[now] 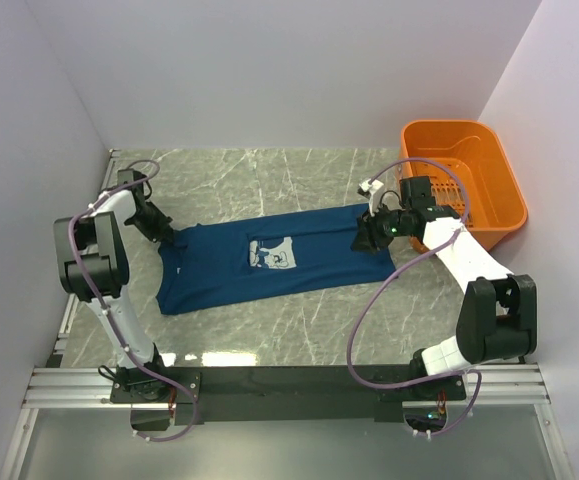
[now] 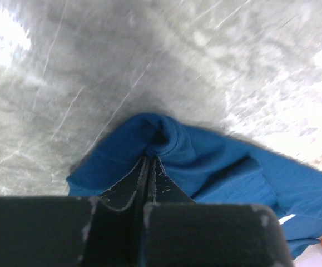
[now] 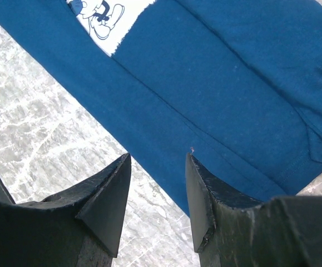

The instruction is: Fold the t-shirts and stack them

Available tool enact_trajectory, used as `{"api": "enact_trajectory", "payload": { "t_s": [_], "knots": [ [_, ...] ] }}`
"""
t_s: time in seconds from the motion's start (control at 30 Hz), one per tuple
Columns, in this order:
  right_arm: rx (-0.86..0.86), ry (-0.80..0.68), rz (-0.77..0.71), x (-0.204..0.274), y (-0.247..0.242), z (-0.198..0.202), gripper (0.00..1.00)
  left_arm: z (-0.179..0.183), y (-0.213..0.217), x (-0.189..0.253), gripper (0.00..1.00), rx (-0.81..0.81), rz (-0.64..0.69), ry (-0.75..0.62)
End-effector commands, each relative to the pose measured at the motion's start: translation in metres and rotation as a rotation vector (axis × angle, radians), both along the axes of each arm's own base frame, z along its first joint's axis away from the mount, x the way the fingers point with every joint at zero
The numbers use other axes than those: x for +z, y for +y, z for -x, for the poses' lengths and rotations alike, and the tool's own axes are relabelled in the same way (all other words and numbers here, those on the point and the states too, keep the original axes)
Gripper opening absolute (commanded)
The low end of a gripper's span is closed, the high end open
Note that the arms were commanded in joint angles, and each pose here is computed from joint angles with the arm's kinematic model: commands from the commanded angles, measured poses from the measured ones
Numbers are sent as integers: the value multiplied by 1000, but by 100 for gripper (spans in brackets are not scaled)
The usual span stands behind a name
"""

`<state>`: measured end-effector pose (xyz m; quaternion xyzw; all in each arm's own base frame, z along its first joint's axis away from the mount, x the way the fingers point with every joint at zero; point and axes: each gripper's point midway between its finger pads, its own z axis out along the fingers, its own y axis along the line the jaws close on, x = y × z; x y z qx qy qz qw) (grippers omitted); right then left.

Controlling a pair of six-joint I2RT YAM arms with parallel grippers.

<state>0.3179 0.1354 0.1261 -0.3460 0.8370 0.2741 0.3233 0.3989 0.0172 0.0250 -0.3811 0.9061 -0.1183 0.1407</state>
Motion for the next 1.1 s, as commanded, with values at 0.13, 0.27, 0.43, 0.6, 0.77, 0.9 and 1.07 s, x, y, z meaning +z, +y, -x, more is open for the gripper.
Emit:
{"api": "enact_trajectory", "payload": {
  "t_s": [0.13,0.27,0.43,0.6,0.77,0.9,1.07],
  "knots": [
    [-3,-3,3,1,2,-5,51,-36,14,18,1,-8,-58,-52],
    [-8,-2,13,0,0,-6,51,-42,13,18,1,-28,-51,-44],
    [-12,-6,20,0,-2,-7,51,-31,10,29,1,-47,-55,-61],
    [-16,-1,22,-2,-2,-8,51,-19,10,33,23,-43,-65,-69],
    [-13,4,19,-1,-1,-10,51,-17,21,43,38,-5,-115,-73],
    [-11,-5,20,1,-1,-11,51,-16,44,62,45,63,-185,-120],
    [-14,-3,12,-1,-1,-10,51,-10,44,68,49,49,-124,-148]
  ]
}}
